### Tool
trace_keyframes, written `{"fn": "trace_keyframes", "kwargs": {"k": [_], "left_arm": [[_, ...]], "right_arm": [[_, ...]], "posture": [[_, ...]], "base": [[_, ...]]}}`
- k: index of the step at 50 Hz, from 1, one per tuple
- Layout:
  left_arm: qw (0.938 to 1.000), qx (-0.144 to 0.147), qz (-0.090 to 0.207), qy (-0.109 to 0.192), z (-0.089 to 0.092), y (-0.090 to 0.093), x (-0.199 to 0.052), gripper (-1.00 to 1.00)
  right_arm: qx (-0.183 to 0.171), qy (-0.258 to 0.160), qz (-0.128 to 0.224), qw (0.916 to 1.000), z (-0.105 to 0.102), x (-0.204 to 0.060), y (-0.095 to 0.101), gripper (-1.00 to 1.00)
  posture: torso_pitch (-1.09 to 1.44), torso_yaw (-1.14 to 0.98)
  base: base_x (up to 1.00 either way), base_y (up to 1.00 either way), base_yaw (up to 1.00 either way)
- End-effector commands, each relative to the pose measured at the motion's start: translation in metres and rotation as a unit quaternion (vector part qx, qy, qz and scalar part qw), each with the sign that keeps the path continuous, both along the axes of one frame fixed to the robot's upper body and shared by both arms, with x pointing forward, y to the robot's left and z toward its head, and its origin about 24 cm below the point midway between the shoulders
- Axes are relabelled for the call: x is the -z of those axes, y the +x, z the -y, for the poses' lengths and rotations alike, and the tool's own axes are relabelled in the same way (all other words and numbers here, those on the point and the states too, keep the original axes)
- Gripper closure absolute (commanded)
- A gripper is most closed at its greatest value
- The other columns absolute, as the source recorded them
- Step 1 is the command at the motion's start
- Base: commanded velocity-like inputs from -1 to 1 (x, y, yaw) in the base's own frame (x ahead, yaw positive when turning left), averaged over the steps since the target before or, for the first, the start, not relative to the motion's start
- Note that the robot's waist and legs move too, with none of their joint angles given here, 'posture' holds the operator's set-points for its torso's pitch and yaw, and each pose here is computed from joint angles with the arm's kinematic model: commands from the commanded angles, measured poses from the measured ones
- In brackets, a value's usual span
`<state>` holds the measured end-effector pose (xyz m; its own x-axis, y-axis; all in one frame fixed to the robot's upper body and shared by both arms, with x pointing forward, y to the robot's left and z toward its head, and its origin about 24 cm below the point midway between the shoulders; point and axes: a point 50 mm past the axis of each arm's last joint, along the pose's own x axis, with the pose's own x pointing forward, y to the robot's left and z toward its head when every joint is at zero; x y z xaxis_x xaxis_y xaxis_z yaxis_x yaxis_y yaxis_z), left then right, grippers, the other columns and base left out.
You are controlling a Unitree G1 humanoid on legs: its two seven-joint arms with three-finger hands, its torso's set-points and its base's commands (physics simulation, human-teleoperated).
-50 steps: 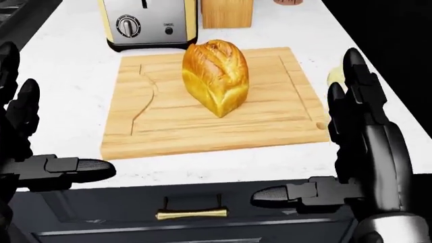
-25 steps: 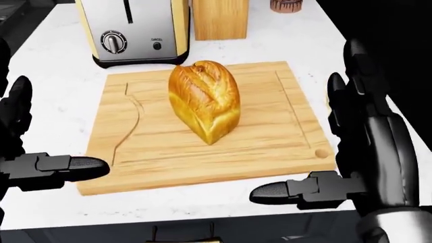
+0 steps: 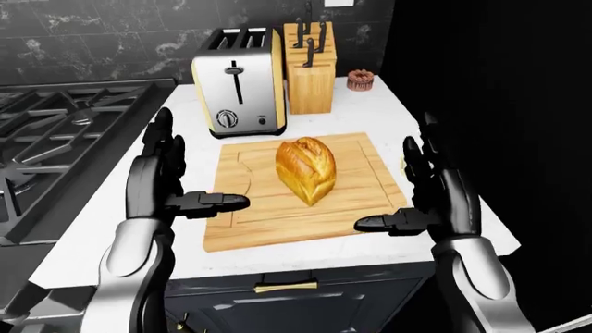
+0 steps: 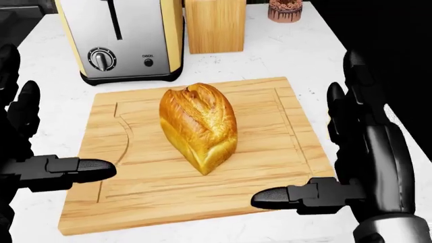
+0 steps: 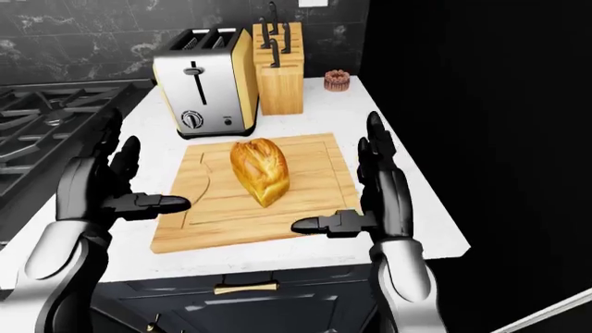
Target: Pick up the wedge of cheese and place it on the slice of bread to prepare a simple cheese on bread dish.
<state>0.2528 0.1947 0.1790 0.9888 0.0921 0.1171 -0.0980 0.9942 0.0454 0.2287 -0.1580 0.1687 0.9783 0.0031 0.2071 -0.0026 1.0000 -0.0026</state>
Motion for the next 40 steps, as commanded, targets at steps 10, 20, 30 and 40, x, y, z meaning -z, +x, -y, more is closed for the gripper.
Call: {"fn": "trace_keyframes", "kwargs": {"k": [10, 20, 30, 40], "left_arm": [[0.9983, 0.011, 0.055, 0.012, 0.006, -0.006, -0.020, -1.00], [0.9981, 0.006, 0.062, -0.003, 0.000, -0.019, -0.019, -1.00], [0.9981, 0.002, 0.061, -0.006, -0.004, -0.019, -0.017, -1.00], [0.9981, 0.001, 0.062, -0.005, -0.005, -0.018, -0.018, -1.00]], "right_arm": [[0.010, -0.004, 0.068, 0.9976, 0.003, -0.024, -0.007, -1.00], [0.001, -0.036, 0.076, 0.9964, 0.004, -0.043, -0.004, -1.00], [-0.014, -0.160, 0.031, 0.9865, 0.015, -0.084, 0.008, -1.00], [-0.044, -0.310, -0.030, 0.9492, 0.020, -0.124, 0.031, -1.00]], "posture": [[0.00, 0.00], [0.00, 0.00], [0.00, 0.00], [0.00, 0.00]], "base": [[0.13, 0.00, 0.00], [0.00, 0.00, 0.00], [0.00, 0.00, 0.00], [0.00, 0.00, 0.00]]}}
